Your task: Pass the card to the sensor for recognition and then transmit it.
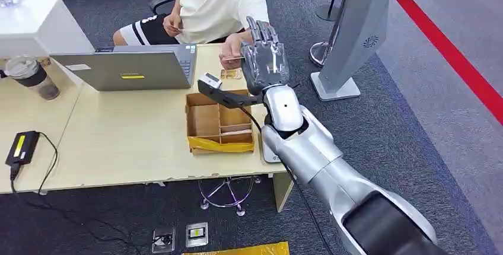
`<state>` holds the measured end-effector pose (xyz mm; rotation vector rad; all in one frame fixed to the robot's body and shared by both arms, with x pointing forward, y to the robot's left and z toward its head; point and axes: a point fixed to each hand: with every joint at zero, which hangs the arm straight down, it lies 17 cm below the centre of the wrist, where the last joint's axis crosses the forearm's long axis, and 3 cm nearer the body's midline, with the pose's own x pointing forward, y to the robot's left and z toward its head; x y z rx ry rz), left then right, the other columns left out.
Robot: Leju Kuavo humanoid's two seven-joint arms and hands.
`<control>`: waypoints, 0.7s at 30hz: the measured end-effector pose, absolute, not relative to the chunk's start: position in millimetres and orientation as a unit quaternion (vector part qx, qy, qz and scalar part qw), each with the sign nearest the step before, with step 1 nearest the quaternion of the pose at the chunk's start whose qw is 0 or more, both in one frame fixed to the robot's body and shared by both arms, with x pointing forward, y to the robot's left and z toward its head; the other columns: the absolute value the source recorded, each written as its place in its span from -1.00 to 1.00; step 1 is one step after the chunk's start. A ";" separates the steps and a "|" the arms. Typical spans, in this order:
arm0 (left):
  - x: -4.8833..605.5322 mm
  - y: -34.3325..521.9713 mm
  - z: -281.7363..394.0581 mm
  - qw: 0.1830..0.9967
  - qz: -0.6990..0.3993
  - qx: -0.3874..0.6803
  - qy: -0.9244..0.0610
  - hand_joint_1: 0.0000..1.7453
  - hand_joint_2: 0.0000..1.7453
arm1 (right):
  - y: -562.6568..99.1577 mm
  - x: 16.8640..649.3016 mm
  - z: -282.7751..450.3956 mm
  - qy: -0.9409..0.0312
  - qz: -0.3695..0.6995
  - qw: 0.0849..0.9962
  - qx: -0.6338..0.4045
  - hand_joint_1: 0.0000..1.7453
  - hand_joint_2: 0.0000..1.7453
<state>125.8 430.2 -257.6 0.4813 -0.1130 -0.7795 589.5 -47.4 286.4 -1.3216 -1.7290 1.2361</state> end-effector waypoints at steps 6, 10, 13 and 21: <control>125.6 433.3 -256.8 0.896 -0.372 0.239 -0.052 -1.00 1.00 | -50.4 591.2 279.6 -0.649 0.468 0.319 -0.508 -1.00 1.00; 124.3 437.4 -255.9 0.899 -0.360 0.245 -0.048 -1.00 1.00 | -50.2 590.6 284.0 -0.678 0.446 0.332 -0.480 -1.00 1.00; 121.4 439.0 -256.0 0.901 -0.356 0.245 -0.042 -1.00 1.00 | -58.9 592.5 289.4 -0.699 0.418 0.349 -0.464 -1.00 1.00; 112.4 445.9 -255.7 0.906 -0.343 0.249 -0.023 -1.00 1.00 | -100.8 591.9 268.8 -0.713 0.365 0.398 -0.448 -1.00 1.00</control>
